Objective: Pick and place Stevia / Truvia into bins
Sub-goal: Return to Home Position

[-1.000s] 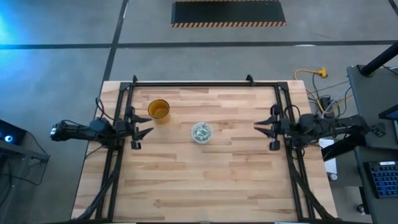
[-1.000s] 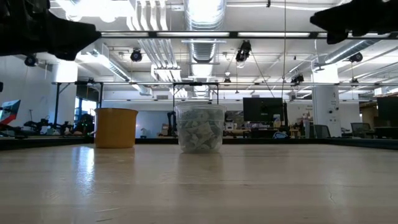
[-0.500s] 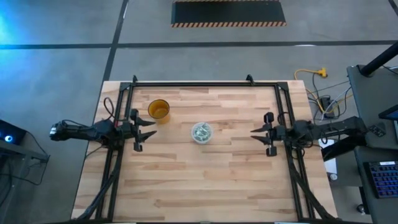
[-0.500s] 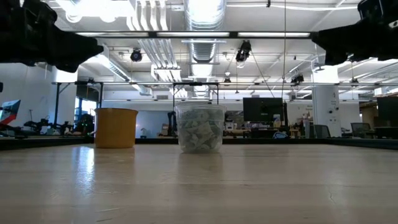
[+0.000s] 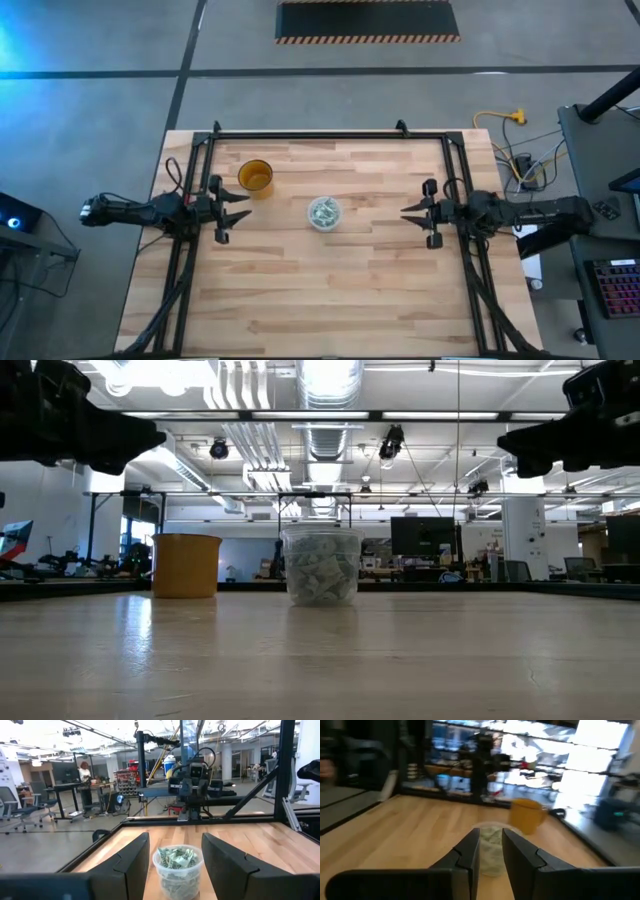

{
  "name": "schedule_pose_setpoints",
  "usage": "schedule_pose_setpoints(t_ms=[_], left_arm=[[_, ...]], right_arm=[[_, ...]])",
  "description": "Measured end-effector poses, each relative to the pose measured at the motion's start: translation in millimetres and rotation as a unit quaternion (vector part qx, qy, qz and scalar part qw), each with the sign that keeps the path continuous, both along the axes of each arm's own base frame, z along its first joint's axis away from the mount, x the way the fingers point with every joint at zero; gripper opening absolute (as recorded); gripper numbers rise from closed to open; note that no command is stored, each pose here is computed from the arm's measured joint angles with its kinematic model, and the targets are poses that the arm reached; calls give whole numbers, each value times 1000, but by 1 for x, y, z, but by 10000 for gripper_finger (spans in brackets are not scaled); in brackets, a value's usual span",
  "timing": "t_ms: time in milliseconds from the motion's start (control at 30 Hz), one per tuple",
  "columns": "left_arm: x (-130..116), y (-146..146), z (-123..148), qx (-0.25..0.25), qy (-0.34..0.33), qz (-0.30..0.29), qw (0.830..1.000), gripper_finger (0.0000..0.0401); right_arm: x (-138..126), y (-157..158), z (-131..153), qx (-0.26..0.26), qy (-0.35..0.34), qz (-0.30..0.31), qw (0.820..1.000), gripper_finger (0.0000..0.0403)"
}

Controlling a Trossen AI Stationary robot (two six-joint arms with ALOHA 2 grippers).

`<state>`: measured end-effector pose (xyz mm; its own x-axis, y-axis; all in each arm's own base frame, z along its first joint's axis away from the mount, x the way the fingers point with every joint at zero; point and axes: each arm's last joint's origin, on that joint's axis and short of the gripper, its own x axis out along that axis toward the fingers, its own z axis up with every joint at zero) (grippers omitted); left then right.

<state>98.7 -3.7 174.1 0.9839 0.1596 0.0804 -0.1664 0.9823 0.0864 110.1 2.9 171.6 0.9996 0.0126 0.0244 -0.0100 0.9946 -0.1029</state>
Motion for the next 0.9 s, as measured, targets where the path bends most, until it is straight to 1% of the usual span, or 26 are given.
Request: schedule_pose_setpoints(t_ms=[133, 200, 333, 433, 467, 500, 567, 633, 700, 767, 900], left_arm=[[0, 0, -1, 1, 3, 0, 1000, 165], [0, 0, -1, 0, 4, -1, 1000, 165], [1, -1, -5, -6, 24, -19, 1000, 165], [0, -1, -6, -5, 25, -19, 999, 165], [0, -1, -5, -4, 21, -19, 1000, 165], [-1, -1, -4, -1, 15, -19, 1000, 165], [-1, -1, -3, 5, 20, -20, 1000, 165], [-1, -1, 0, 8, 19, -24, 1000, 165], [-2, -2, 5, 15, 7, -34, 999, 165], [-2, -3, 5, 19, 10, -47, 999, 165], [-2, -3, 4, 19, 12, -51, 998, 165]], right_arm=[[0, -1, -2, -4, 7, 63, 998, 77], [0, 0, -3, -5, 12, 75, 997, 80], [0, -1, -9, 14, 42, 64, 997, 84], [0, -4, -7, 28, 31, 7, 999, 83], [-1, -5, -4, 27, 19, 0, 999, 82], [-2, -4, -2, 22, 3, 2, 1000, 81], [-5, -3, 3, 8, -23, 25, 999, 78], [-9, -2, 7, 2, -32, 36, 999, 75], [-13, -2, 7, 3, -22, 36, 999, 72], [-16, -2, 8, 7, -7, 38, 999, 70], [-18, -1, 16, 9, 2, 56, 998, 68]])
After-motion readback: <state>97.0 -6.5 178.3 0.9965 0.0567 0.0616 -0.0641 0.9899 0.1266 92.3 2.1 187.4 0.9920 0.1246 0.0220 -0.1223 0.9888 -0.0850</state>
